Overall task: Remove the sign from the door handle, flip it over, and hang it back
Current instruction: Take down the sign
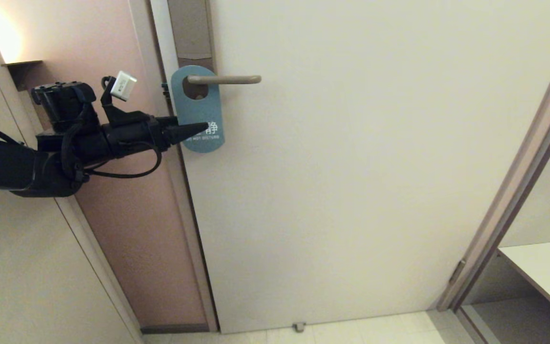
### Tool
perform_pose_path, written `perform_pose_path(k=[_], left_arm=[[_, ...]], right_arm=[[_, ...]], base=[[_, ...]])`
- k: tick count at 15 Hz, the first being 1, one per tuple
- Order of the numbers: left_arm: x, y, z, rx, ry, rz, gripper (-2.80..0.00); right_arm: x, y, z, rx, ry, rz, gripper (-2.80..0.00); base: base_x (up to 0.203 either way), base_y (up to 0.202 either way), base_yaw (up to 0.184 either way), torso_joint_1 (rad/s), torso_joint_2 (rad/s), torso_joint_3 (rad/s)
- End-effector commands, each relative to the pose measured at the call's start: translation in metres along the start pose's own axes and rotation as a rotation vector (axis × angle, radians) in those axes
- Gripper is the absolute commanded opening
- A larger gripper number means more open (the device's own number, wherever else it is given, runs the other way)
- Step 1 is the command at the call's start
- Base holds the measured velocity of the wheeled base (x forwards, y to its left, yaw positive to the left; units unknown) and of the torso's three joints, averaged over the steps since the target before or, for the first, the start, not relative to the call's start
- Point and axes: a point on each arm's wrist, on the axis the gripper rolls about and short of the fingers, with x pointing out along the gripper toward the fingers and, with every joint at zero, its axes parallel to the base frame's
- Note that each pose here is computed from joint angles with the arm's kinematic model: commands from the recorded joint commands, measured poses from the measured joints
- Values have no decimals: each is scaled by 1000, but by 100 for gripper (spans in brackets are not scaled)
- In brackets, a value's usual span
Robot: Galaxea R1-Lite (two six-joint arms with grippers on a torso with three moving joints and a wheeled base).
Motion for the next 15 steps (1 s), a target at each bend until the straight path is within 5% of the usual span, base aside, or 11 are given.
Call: perform_pose_path(k=[1,15], left_arm=[[3,3,1,6,-6,-8,0],[17,-11,-1,-13,-1,-45,0]], right_arm=[[0,0,0,0,0,1,-280],[0,0,0,0,0,1,-280]], base=[[0,0,0,0,0,0],[0,0,0,0,0,0]])
